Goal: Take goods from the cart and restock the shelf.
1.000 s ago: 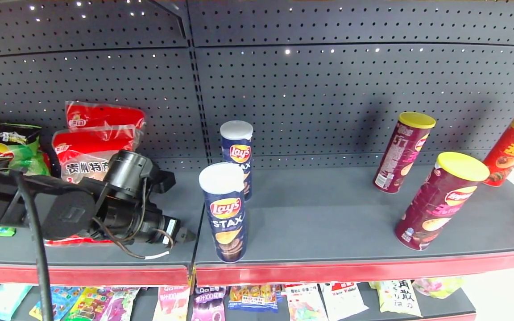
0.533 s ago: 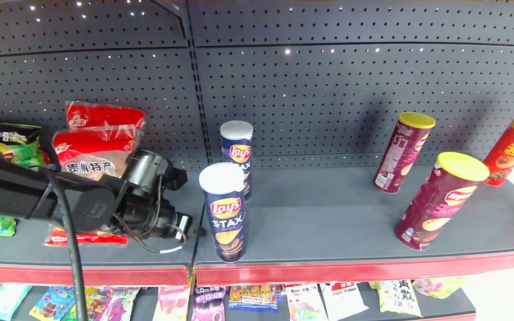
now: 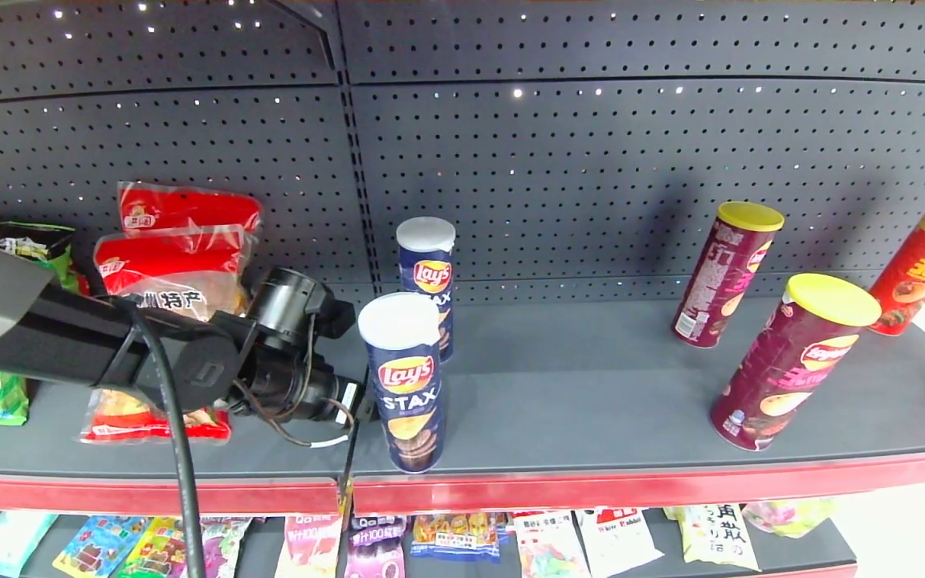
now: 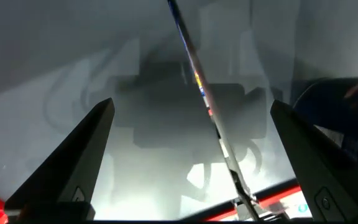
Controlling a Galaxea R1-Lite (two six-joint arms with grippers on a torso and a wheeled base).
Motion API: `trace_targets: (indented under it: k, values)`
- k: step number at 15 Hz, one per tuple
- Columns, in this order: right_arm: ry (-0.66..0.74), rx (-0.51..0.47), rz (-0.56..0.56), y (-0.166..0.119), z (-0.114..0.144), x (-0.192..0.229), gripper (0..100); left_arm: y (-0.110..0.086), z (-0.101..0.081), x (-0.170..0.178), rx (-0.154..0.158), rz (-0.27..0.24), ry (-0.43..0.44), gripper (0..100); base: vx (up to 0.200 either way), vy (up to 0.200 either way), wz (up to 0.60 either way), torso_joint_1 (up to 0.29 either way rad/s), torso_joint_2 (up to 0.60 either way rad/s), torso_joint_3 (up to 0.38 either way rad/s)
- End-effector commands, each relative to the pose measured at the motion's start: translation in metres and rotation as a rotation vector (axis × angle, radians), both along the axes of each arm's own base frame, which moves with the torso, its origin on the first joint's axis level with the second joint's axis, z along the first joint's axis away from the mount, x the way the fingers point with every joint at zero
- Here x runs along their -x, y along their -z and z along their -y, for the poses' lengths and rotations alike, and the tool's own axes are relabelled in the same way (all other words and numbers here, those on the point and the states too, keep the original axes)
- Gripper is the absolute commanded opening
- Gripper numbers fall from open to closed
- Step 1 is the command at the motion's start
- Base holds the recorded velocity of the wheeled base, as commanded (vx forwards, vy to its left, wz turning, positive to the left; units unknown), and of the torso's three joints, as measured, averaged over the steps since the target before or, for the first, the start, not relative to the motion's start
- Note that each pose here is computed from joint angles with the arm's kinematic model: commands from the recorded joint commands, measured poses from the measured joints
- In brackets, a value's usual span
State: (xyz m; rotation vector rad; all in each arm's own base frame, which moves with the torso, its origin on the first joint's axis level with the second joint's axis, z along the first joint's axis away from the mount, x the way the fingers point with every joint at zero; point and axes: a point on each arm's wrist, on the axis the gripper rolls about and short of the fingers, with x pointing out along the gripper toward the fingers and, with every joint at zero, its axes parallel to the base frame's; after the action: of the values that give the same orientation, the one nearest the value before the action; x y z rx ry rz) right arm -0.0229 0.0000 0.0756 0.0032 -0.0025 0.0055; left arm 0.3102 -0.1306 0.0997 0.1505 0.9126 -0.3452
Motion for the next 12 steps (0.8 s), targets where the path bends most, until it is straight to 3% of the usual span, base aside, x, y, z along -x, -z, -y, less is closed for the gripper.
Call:
trace_targets:
  k: [1, 12]
  values:
    - [-0.001, 0.0, -0.001, 0.0, 0.0, 0.0, 100, 0.003, 0.004, -0.003, -0.001, -0.004, 0.007, 100, 0.0, 0.0, 0.0, 0.0, 0.0, 0.0]
    - [-0.001, 0.0, -0.001, 0.0, 0.0, 0.0, 100, 0.006, 0.012, -0.018, 0.0, 0.014, 0.008, 100, 0.0, 0.0, 0.0, 0.0, 0.0, 0.0]
